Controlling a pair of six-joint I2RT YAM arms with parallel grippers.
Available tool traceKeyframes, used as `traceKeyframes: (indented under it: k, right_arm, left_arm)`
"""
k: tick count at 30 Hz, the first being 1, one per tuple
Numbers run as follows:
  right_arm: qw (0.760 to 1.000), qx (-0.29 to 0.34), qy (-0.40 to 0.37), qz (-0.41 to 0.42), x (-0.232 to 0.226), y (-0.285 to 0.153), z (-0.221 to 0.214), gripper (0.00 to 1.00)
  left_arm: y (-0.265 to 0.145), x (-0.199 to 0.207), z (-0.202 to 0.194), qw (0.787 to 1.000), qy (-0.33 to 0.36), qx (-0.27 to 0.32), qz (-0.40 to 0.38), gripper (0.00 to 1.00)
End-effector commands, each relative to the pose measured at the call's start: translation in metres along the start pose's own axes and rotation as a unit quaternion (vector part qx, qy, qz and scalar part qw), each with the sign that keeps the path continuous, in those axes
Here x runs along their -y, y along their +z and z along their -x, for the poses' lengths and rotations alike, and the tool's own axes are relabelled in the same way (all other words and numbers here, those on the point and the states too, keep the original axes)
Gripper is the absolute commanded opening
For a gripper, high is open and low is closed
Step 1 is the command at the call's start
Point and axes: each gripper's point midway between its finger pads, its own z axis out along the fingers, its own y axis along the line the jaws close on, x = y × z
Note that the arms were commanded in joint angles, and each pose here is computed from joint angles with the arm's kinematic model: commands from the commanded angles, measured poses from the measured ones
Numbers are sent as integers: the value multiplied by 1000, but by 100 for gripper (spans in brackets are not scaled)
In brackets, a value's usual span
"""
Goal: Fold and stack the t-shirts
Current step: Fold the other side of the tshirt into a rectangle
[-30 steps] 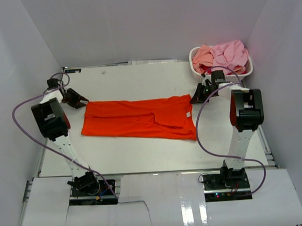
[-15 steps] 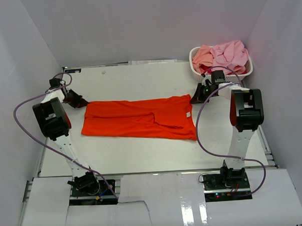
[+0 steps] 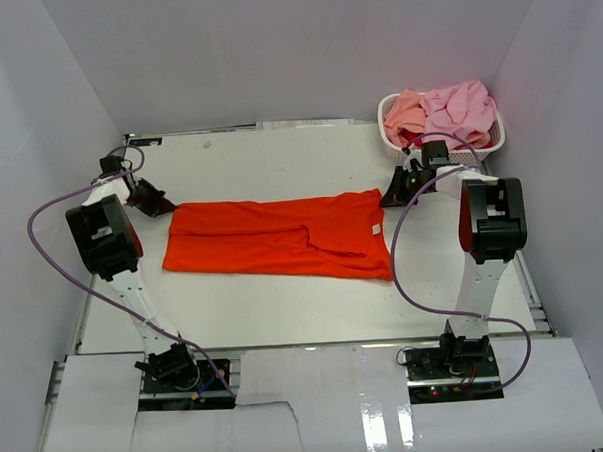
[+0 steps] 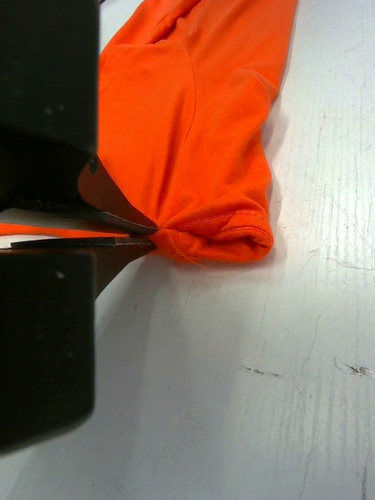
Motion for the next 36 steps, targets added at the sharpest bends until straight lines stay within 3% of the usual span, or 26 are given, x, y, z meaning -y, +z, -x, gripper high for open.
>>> traceKeyframes:
  k: [1, 22, 23, 24, 29, 36]
  right_arm:
    - [1000, 10, 5, -18, 6, -3, 6, 8]
    - [997, 21, 46, -59, 22, -7, -6, 9]
    - [997, 22, 45, -58, 22, -7, -5, 26]
    - [997, 25, 41, -64, 24, -8, -3, 34]
    - [996, 41, 19, -74, 19, -19, 15, 60]
    - [995, 53, 0, -86, 13, -28, 43, 62]
  left_arm:
    - [0, -3, 9, 1000, 2, 16, 23, 0]
    - [-2, -10, 9, 999, -10, 22, 27, 0]
    - [-3, -9, 10, 999, -9, 23, 25, 0]
    - [-3, -9, 9, 999, -9, 22, 25, 0]
    - [-2, -9, 8, 1000, -10, 19, 21, 0]
    - [-3, -7, 8, 1000, -7, 20, 18, 0]
